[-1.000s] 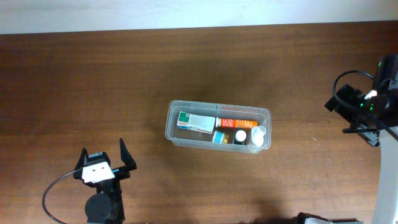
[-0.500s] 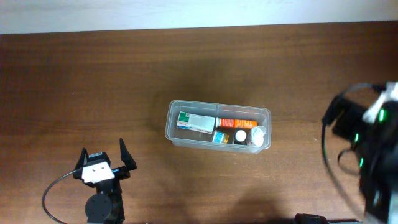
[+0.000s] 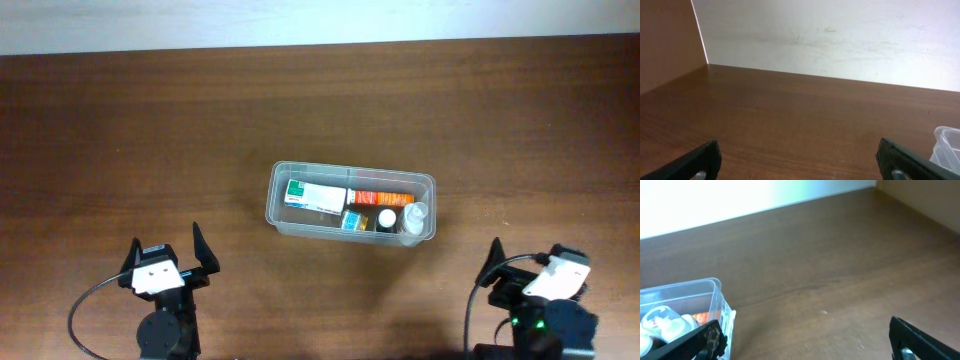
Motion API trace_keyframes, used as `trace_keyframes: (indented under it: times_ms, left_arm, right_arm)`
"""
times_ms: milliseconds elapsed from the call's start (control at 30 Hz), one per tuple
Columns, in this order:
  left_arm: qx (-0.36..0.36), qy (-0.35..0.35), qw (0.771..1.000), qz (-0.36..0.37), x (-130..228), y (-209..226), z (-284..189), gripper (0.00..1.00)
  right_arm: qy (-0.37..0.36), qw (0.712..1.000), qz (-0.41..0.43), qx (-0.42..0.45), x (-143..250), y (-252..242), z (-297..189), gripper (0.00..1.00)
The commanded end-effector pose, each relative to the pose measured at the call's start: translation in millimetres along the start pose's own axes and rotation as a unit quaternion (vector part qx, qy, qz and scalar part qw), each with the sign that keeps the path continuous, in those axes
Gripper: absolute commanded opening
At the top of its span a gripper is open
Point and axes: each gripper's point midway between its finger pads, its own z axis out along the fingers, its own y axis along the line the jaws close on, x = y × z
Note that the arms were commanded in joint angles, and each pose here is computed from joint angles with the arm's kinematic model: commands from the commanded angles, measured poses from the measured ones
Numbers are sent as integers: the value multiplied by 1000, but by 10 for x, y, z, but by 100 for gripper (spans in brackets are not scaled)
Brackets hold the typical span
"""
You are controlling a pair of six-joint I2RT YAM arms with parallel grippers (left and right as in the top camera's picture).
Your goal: Pack container
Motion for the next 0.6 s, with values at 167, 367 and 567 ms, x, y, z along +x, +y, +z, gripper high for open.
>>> trace_keyframes:
  times_ms: [167, 367, 567]
  left_arm:
    - [1, -1, 1000, 4, 15, 3, 3, 100]
    - [1, -1, 1000, 4, 15, 3, 3, 100]
    - [1, -1, 1000, 4, 15, 3, 3, 100]
  right_arm:
    - [9, 999, -6, -51, 429, 168, 383, 98]
    - [9, 998, -7, -66, 562, 218, 505, 98]
    - [10, 998, -6, -65, 565, 213, 507, 98]
